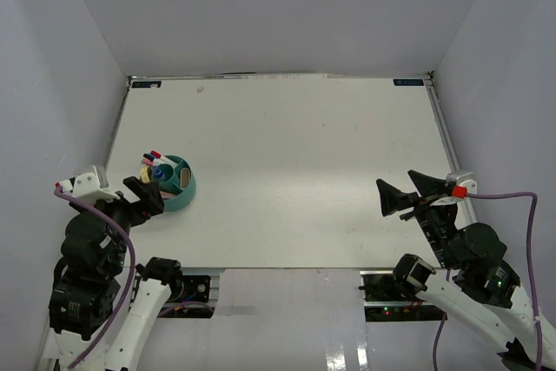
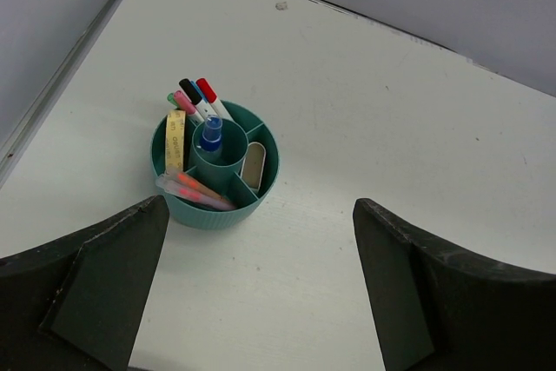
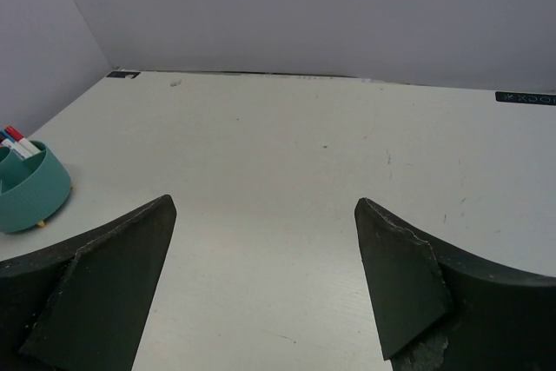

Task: Sort the stationery into containers
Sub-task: Reset both arms

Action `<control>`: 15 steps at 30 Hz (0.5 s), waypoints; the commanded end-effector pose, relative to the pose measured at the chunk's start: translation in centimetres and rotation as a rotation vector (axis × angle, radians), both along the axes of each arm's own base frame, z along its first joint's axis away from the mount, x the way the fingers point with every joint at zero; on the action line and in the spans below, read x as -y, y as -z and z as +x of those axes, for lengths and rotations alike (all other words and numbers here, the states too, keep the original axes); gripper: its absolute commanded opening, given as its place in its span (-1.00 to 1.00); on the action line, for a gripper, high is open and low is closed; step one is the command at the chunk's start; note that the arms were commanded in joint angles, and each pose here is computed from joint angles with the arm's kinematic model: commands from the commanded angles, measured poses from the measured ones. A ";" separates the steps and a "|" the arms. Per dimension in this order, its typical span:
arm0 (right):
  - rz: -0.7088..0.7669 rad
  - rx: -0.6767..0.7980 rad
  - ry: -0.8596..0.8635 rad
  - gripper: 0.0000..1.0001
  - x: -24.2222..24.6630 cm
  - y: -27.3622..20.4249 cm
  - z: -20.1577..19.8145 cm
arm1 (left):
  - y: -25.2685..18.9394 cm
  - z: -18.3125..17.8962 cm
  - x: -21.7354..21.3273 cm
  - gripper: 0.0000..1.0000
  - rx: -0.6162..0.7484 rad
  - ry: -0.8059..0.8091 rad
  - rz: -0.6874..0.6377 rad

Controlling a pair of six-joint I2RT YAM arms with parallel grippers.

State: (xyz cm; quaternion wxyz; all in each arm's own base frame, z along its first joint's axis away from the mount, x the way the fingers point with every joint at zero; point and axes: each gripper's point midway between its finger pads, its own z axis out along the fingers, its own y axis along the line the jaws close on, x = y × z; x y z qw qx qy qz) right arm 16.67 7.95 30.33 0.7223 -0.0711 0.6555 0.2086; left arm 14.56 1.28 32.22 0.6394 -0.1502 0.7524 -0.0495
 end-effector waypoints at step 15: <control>0.020 0.000 0.023 0.80 0.2 -0.5 0.2 | -0.6 -1.2 1.3 0.96 -0.008 0.074 -0.056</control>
